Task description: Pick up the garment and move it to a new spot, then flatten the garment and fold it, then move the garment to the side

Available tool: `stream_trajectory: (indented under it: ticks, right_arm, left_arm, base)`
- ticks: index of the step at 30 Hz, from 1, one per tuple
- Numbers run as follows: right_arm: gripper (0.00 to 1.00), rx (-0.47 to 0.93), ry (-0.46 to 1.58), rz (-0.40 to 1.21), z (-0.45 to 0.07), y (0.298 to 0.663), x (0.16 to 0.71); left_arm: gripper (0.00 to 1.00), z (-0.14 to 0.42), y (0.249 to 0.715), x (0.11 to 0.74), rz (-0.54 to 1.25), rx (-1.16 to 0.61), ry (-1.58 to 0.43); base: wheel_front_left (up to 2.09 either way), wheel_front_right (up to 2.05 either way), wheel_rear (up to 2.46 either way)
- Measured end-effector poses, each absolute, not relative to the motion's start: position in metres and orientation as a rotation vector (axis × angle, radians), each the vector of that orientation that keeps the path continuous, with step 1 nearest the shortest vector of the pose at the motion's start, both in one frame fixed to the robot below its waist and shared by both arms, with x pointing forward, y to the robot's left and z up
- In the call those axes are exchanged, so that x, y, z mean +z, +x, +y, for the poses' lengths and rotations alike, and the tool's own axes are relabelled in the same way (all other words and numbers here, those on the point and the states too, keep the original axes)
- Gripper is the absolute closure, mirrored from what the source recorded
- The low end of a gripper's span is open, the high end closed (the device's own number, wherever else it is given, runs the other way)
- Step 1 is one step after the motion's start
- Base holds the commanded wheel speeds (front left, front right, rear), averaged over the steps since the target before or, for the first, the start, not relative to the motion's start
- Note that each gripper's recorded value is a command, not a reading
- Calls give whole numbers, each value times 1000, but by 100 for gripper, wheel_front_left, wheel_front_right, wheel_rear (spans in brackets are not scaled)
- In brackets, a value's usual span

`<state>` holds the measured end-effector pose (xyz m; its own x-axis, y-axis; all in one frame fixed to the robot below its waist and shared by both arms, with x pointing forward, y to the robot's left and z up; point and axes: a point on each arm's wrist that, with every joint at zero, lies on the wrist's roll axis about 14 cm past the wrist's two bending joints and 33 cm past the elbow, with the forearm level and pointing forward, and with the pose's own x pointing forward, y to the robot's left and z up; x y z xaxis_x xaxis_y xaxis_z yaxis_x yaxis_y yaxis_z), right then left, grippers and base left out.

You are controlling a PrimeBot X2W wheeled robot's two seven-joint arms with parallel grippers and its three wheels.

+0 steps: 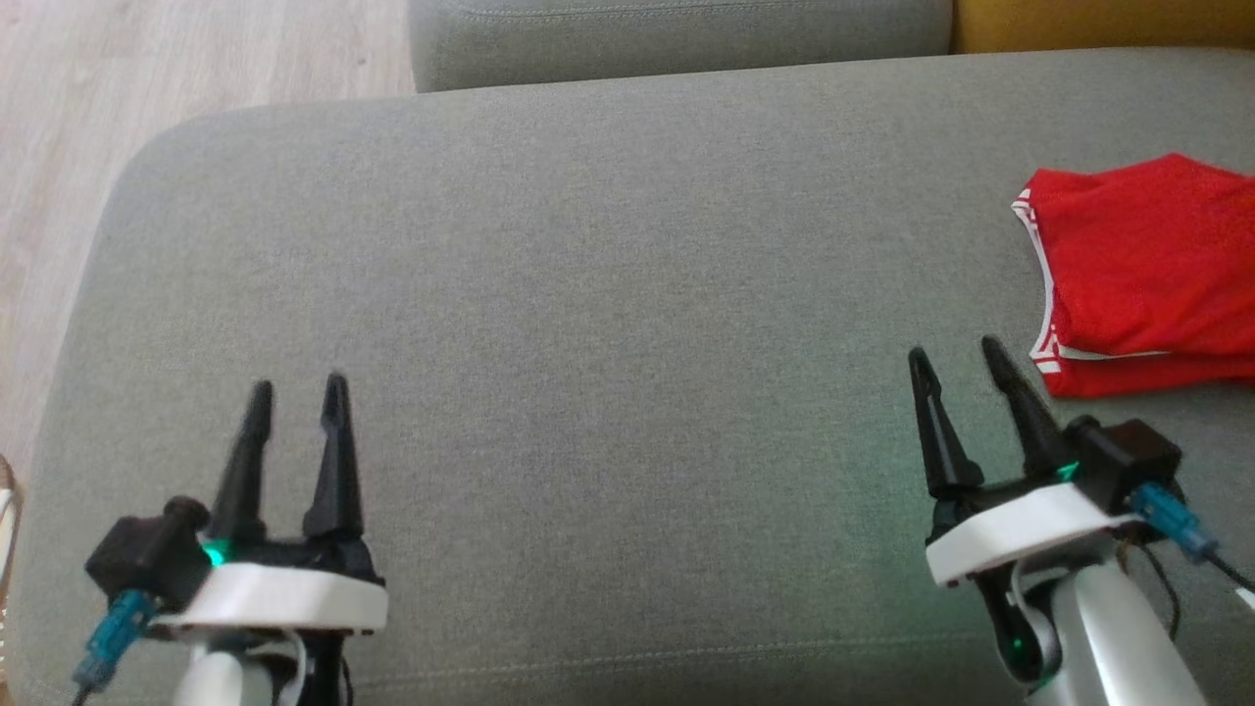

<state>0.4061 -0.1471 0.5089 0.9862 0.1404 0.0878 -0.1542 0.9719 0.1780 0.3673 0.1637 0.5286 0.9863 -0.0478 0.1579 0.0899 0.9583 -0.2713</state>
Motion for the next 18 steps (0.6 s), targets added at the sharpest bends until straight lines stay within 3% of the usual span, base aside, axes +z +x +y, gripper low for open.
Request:
stream_trajectory:
  ticks: [7, 18]
  right_arm:
    - [100, 125, 202, 92, -150, 382, 456]
    - [100, 86, 319, 103, -156, 382, 457]
  left_arm:
    - [100, 164, 349, 478, 12, -43, -301]
    - [100, 167, 350, 475, 30, -17, -415]
  base:
    - [0, 0, 0]
    - [0, 0, 0]
